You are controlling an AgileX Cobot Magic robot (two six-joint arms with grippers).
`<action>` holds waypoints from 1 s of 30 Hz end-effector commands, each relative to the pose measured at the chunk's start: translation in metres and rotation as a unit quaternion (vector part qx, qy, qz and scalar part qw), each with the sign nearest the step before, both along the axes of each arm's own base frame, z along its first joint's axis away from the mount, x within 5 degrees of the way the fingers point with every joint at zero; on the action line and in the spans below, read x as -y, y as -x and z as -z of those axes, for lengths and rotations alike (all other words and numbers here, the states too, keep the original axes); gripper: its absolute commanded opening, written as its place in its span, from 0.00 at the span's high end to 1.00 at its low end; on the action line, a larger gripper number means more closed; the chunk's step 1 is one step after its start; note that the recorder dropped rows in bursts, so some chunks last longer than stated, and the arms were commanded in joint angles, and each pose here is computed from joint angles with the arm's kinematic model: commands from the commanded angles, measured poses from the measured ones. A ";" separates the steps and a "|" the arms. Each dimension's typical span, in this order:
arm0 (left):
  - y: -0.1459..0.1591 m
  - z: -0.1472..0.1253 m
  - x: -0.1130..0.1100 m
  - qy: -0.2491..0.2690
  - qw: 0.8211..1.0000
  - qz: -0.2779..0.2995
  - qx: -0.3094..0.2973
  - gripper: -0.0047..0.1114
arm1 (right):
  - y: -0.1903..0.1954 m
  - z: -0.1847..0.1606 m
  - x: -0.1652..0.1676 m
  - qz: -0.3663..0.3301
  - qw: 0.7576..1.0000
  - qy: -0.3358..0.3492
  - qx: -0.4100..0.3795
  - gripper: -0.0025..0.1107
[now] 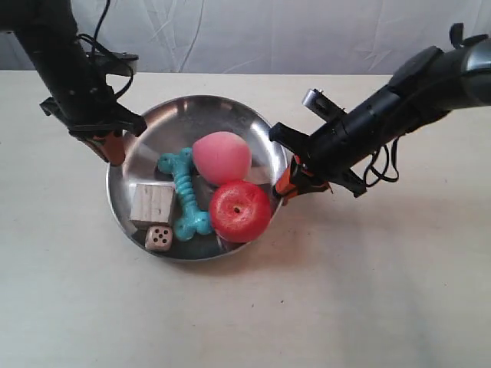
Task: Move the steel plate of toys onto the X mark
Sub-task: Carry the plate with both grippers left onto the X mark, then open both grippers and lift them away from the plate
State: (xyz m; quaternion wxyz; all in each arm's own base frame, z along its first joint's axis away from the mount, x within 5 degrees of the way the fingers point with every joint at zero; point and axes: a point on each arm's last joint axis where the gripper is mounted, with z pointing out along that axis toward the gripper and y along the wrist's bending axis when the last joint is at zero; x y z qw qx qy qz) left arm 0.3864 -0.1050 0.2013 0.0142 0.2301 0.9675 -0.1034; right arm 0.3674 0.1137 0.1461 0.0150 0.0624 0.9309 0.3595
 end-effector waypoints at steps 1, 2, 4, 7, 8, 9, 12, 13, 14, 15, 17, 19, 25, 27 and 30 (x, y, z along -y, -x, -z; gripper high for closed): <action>-0.004 0.001 -0.004 0.042 0.998 -0.025 -0.027 0.96 | -0.038 -0.006 -0.013 0.067 0.997 -0.044 -0.022 0.98; -0.009 0.006 -0.007 0.042 0.998 -0.029 -0.030 0.96 | -0.047 -0.004 -0.013 0.067 0.997 -0.037 -0.025 0.98; -0.017 0.018 -0.009 0.038 0.998 -0.035 -0.039 0.96 | -0.057 0.002 -0.016 0.064 0.997 -0.027 -0.032 0.98; -0.025 0.036 -0.013 0.016 0.998 -0.032 -0.050 0.96 | -0.069 0.011 -0.022 0.058 0.998 -0.010 -0.030 0.98; -0.026 0.042 -0.013 0.013 0.998 -0.032 -0.056 0.96 | -0.071 0.016 -0.025 0.055 0.998 -0.003 -0.031 0.98; -0.026 0.047 -0.013 0.011 0.998 -0.031 -0.062 0.96 | -0.074 0.021 -0.026 0.054 0.998 0.003 -0.031 0.98; -0.027 0.061 -0.016 -0.002 0.996 -0.035 -0.076 0.96 | -0.079 0.034 -0.029 0.052 0.998 0.023 -0.040 0.98; -0.028 0.065 -0.018 -0.010 0.996 -0.044 -0.082 0.96 | -0.081 0.036 -0.029 0.050 0.998 0.028 -0.039 0.98; -0.028 0.067 -0.020 -0.022 0.995 -0.050 -0.083 0.96 | -0.081 0.039 -0.029 0.050 0.998 0.030 -0.039 0.98; -0.028 0.069 -0.023 -0.034 0.994 -0.053 -0.084 0.96 | -0.082 0.039 -0.028 0.052 0.997 0.030 -0.037 0.98; -0.029 0.069 -0.030 -0.056 0.993 -0.062 -0.082 0.95 | -0.083 0.040 -0.028 0.053 0.997 0.035 -0.032 0.98; -0.032 0.067 -0.035 -0.055 0.992 -0.078 -0.079 0.90 | -0.083 0.040 -0.025 0.053 0.997 0.040 -0.031 0.91; -0.035 0.064 -0.043 -0.042 0.990 -0.105 -0.079 0.62 | -0.082 0.044 -0.020 0.043 0.996 0.074 -0.030 0.62; -0.035 0.065 -0.044 -0.042 0.990 -0.106 -0.079 0.55 | -0.082 0.044 -0.016 0.045 0.995 0.082 -0.031 0.67; -0.035 0.065 -0.046 -0.050 0.990 -0.103 -0.077 0.46 | -0.084 0.038 -0.009 0.056 0.995 0.083 -0.028 0.69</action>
